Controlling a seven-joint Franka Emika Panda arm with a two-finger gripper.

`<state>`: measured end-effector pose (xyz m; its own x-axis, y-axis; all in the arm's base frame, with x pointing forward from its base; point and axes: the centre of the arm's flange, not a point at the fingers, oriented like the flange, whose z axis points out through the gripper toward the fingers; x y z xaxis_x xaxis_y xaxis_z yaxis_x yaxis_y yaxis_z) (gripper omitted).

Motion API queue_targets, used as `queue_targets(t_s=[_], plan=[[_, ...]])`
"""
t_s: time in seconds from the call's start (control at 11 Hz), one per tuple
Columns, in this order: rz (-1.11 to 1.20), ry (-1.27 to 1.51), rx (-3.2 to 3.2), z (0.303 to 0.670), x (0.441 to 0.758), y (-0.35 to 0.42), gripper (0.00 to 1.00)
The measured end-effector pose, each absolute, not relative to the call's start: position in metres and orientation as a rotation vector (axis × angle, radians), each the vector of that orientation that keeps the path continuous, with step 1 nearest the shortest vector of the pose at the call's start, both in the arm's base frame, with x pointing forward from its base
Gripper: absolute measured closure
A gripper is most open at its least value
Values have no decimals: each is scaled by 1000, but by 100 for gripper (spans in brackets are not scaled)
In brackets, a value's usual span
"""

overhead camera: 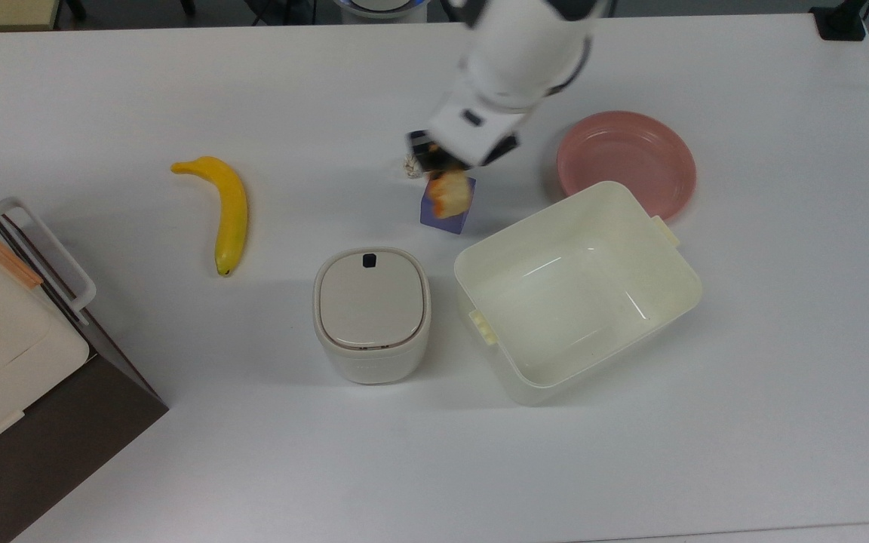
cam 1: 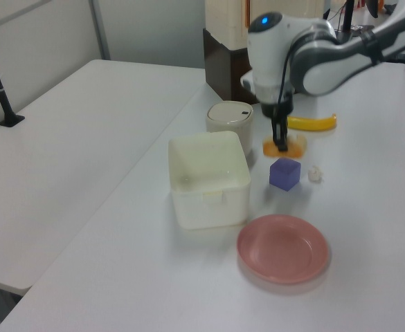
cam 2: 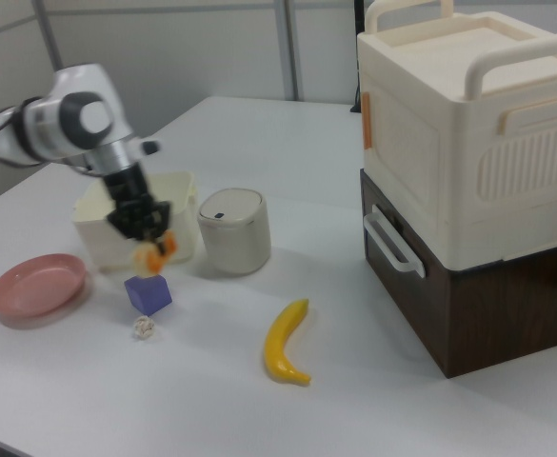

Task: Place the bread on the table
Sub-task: 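Lift the bread off the plate and carry it beside the banana, then open the gripper to release the bread onto the table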

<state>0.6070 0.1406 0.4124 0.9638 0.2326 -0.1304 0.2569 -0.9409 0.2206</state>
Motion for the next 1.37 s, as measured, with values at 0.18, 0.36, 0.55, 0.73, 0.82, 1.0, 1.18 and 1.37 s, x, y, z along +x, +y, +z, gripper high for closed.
queue_targets(t_s=[0.18,0.36,0.55,0.73,0.82,1.0,1.18,1.37], plan=[[-114,404,2853,440,624,68,74],[-46,433,2775,448,632,42,66],[-19,463,2711,449,636,39,43],[-7,466,2705,451,637,40,10],[-3,455,2719,452,637,41,0],[31,346,2839,458,635,45,0],[-3,210,2973,479,624,31,0],[-72,-2,3134,514,605,-2,0]])
